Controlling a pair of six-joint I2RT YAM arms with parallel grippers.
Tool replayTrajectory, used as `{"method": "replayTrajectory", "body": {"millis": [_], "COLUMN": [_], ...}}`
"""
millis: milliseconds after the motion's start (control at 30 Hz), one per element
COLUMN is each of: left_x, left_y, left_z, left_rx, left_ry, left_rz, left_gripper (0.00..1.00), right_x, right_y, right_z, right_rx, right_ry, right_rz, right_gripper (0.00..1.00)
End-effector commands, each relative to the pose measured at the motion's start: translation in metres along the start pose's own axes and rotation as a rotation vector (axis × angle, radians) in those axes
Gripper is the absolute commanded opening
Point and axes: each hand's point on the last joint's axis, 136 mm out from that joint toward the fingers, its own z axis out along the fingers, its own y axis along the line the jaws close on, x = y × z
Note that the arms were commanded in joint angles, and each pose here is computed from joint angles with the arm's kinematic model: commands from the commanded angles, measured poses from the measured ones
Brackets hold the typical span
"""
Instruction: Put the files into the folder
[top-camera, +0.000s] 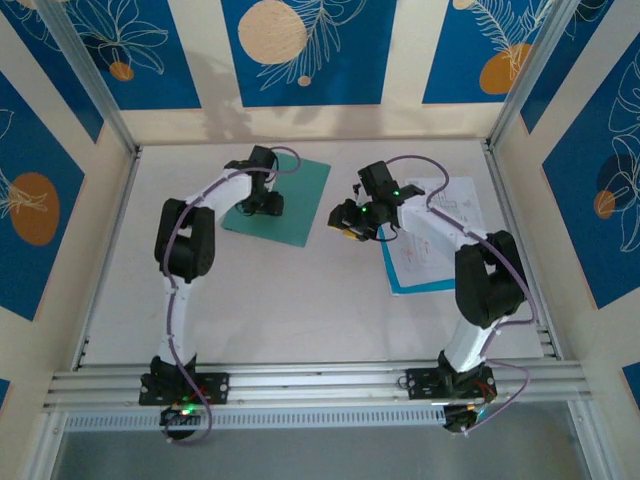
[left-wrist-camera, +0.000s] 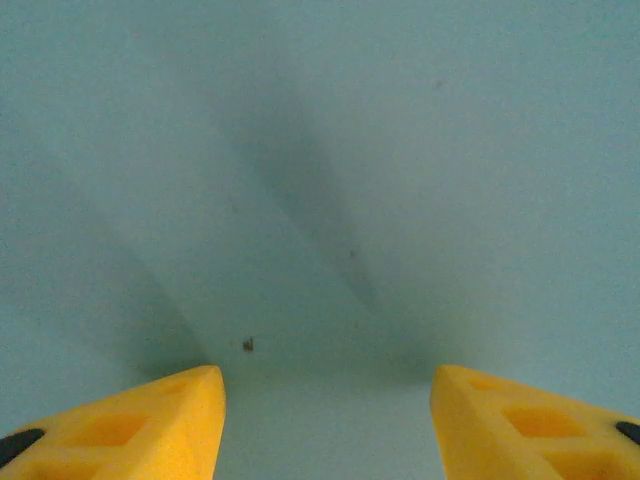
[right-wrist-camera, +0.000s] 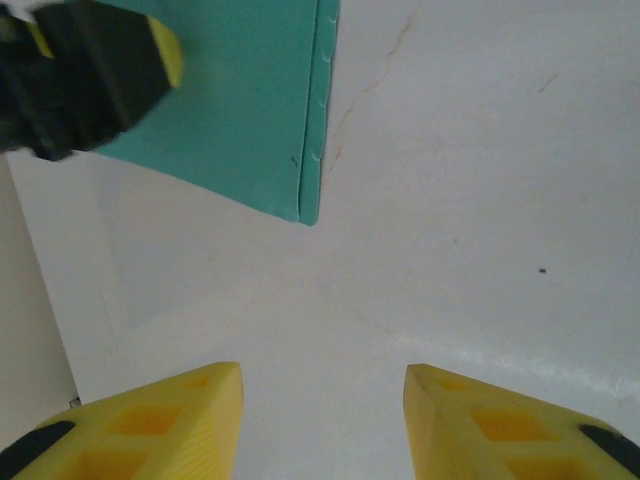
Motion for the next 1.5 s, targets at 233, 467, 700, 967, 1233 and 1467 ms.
{"method": "replayTrajectory", "body": {"millis": [233, 467, 700, 967, 1233, 1467], "left_x": [0.105, 0.188, 0.252, 0.258, 0.257, 0.256], "left_y": [-0.027, -0.054, -0.095, -0.133, -0.13, -0.132], "left_z": [0.015, 0.013, 0.003, -0.016, -0.02, -0.022], "left_rx": [-0.028, -0.046, 0.021, 0.149, 0.131, 0.131], "left_ry": [0.203, 0.262, 0.248, 0.173, 0.16, 0.158], "left_rz": [-0.097, -0.06, -0.108, -0.224, -0.206, -0.195], "left_gripper": [0.51, 0.49, 0.49, 0.5, 0.5, 0.51], "right_x": [0.03, 0.04, 0.053, 0.061, 0.052, 0.052], "right_y": [-0.024, -0.043, -0.053, -0.072, -0.081, -0.088], "right_z": [-0.03, -0.037, -0.015, 0.014, 0.029, 0.039], "right_rx": [0.026, 0.028, 0.051, 0.124, 0.186, 0.205], "right_ry": [-0.02, -0.039, 0.006, 0.051, 0.084, 0.098], "right_rz": [0.052, 0.091, 0.108, 0.11, 0.072, 0.078], "right_gripper": [0.47, 0.48, 0.51, 0.56, 0.57, 0.57]}}
